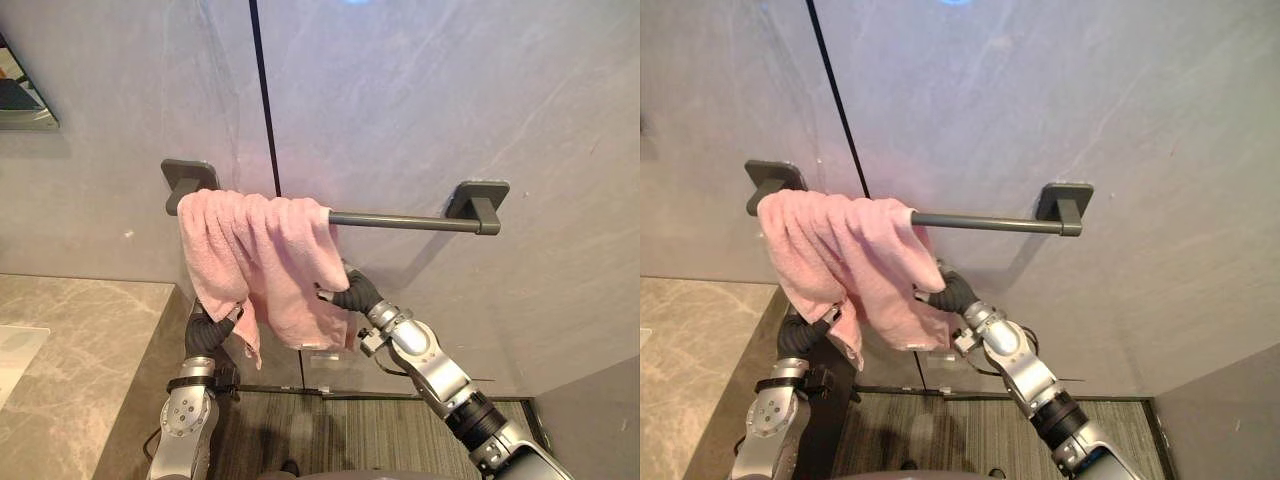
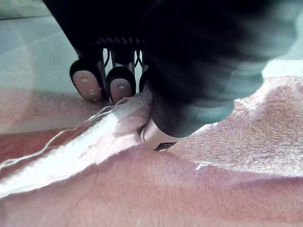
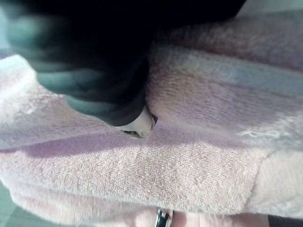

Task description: Organize washtable

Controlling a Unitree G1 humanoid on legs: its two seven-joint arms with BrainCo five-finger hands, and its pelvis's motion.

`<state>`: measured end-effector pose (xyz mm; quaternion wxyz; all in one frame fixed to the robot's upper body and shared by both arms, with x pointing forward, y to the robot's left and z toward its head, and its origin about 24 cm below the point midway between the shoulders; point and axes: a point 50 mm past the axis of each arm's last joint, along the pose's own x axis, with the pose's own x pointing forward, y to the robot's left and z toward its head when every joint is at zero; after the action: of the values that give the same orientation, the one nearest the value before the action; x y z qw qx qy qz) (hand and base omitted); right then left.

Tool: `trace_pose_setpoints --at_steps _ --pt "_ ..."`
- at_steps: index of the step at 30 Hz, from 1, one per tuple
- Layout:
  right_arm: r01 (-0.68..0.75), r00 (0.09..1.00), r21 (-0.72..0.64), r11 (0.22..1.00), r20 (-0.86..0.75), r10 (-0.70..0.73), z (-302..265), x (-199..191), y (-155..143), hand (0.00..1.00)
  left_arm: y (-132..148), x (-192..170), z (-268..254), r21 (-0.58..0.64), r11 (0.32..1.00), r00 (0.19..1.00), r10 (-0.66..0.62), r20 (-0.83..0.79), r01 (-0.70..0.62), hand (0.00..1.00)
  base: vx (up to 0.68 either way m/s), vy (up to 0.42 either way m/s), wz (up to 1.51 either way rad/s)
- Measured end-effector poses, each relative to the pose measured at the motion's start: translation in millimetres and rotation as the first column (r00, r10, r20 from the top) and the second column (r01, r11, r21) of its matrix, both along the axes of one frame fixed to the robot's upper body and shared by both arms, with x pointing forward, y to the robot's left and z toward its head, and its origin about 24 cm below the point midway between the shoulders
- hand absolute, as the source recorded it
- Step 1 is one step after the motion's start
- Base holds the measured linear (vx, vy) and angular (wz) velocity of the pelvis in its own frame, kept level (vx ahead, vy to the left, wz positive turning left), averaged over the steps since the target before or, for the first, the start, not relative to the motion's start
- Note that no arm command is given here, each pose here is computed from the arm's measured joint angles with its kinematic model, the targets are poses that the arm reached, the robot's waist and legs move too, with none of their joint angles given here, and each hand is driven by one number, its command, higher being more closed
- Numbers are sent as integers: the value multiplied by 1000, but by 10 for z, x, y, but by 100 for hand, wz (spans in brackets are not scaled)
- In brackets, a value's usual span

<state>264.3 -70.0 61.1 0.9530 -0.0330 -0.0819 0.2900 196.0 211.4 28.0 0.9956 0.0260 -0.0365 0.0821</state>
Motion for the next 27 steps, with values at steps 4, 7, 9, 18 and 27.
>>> trace_pose_setpoints --at_steps 4,7,9,18,27 --pt "119 993 56 991 -6 -119 2 -104 -282 100 37 -11 52 -11 999 999 33 27 -33 100 9 2 -1" --pt "212 977 82 974 -6 -213 16 -115 -484 100 -8 -8 111 -27 999 998 30 61 -28 100 -47 -12 -5" --pt "233 972 86 969 -6 -233 20 -109 -531 100 -40 -4 125 -36 999 997 23 71 -20 100 -40 -11 -6" --pt "334 941 167 928 -2 -339 91 -149 -735 100 -120 13 268 -56 998 990 -8 141 16 100 -14 -8 -5" --pt "373 925 181 910 -4 -379 102 -137 -826 100 -150 29 288 -64 997 987 -40 153 50 100 -4 -1 0"
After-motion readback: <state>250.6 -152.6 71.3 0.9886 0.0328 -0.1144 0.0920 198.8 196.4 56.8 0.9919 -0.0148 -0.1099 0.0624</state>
